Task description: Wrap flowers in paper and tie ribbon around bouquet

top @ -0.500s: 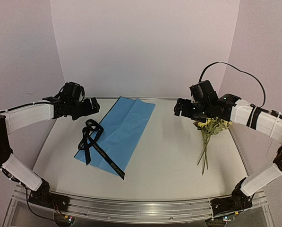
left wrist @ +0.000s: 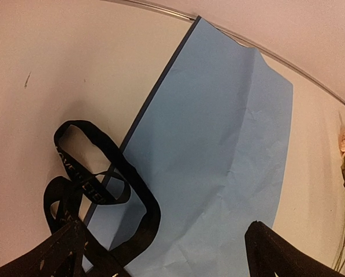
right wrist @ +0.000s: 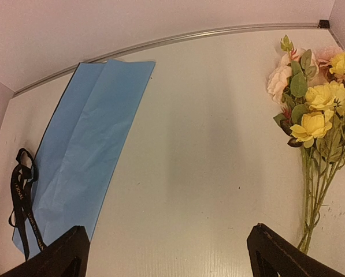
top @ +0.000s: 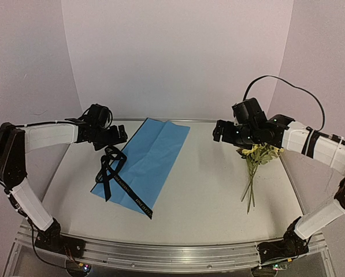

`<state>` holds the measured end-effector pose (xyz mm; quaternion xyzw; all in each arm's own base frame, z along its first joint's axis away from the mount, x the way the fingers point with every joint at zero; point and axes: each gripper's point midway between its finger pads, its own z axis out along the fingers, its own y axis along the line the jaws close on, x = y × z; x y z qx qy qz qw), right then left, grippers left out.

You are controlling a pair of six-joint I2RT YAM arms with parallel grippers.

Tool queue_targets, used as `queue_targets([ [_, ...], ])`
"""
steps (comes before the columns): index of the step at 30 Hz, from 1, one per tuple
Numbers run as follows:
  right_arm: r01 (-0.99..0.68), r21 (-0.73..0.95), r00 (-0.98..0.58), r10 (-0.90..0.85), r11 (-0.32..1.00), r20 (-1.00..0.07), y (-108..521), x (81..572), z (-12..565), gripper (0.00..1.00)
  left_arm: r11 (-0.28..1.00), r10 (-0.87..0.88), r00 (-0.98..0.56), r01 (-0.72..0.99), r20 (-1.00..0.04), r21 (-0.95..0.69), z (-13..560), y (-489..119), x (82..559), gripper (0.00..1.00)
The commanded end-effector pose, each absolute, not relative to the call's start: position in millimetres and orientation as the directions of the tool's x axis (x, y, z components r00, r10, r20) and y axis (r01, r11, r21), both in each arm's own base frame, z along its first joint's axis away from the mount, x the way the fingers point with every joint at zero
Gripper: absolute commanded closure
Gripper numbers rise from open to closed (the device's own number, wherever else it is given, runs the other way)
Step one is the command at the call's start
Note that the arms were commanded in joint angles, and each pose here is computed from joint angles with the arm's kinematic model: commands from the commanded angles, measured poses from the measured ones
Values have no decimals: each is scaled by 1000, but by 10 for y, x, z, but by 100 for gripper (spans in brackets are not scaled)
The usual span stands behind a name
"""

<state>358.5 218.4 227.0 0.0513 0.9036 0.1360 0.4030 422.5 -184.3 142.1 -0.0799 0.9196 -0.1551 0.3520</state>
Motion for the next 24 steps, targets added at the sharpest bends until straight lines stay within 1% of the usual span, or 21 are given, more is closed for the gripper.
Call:
queue_targets([
  [1, -33, 305, -647, 212, 952, -733, 2247, 3665, 2393, 2, 944, -267, -755, -79, -599, -321, 1318, -1943, 4573, 2],
  [5, -39, 300, -642, 206, 953, -738, 2257, 3683, 2413, 2, 965, -238, -795, -128, -558, -229, 972, -1934, 4779, 7],
  [9, -57, 314, -646, 204, 948, -736, 2336, 3724, 2444, 2, 970, -234, -812, -156, -535, -187, 808, -1941, 4899, 16],
  [13, -77, 332, -665, 200, 940, -720, 2470, 3794, 2396, 2, 972, -233, -832, -178, -504, -155, 626, -1909, 4874, 28],
  [19, -95, 359, -689, 199, 929, -697, 2638, 3876, 2287, 2, 975, -220, -857, -204, -466, -86, 393, -1755, 4697, 41],
  [21, -96, 364, -694, 200, 926, -692, 2672, 3896, 2256, 2, 974, -221, -859, -214, -462, -68, 367, -1690, 4630, 48],
  [23, -101, 370, -701, 198, 924, -685, 2718, 3917, 2217, 2, 971, -229, -857, -232, -462, -50, 357, -1595, 4562, 59],
  [24, -103, 372, -703, 197, 923, -683, 2738, 3926, 2205, 2, 969, -237, -853, -242, -464, -49, 372, -1552, 4546, 62],
])
